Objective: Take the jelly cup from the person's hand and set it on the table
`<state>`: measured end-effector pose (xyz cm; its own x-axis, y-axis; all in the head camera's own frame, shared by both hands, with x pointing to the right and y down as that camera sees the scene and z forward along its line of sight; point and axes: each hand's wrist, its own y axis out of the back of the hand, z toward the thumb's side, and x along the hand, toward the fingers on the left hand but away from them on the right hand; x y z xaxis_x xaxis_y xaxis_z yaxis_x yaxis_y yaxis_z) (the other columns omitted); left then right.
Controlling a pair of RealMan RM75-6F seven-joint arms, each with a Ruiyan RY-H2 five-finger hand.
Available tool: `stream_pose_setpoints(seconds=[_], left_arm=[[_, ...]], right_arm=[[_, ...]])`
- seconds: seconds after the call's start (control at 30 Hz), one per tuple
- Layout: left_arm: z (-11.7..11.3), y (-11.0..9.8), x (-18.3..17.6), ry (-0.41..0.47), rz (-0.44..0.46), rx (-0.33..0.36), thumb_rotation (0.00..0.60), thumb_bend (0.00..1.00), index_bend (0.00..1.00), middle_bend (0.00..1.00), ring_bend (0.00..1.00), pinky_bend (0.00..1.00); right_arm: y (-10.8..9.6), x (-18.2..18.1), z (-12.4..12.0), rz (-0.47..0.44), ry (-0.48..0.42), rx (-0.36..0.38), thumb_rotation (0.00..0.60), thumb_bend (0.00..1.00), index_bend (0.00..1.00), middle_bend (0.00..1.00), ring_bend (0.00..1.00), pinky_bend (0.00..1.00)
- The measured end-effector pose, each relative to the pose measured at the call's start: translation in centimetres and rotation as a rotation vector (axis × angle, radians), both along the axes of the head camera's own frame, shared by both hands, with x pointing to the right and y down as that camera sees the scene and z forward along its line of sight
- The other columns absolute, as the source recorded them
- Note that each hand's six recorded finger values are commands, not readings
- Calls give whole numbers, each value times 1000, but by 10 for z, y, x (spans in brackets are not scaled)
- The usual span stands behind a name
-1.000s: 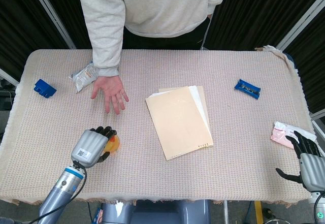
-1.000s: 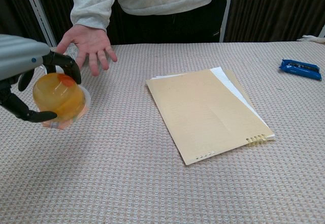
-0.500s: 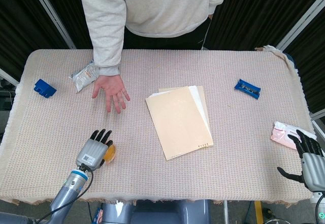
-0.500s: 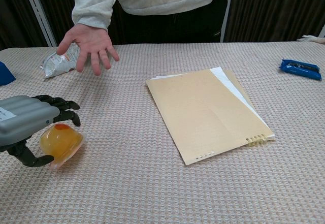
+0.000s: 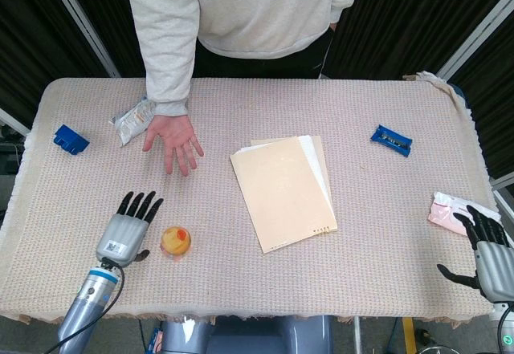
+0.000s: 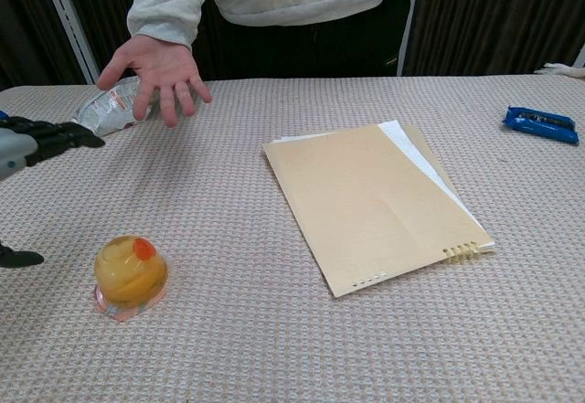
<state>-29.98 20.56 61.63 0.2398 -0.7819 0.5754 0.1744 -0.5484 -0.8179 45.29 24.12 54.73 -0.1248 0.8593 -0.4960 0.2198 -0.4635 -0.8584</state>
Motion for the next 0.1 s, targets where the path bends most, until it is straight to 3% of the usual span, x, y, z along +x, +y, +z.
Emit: stream_pose_setpoints(seconds=[0.1], left_arm=[[-21,5,-20,38,-11,79,600,171,0,0,0,0]], right_arm=[[0,-2,1,-8,-1,-3,600,74,134,0,0,0]])
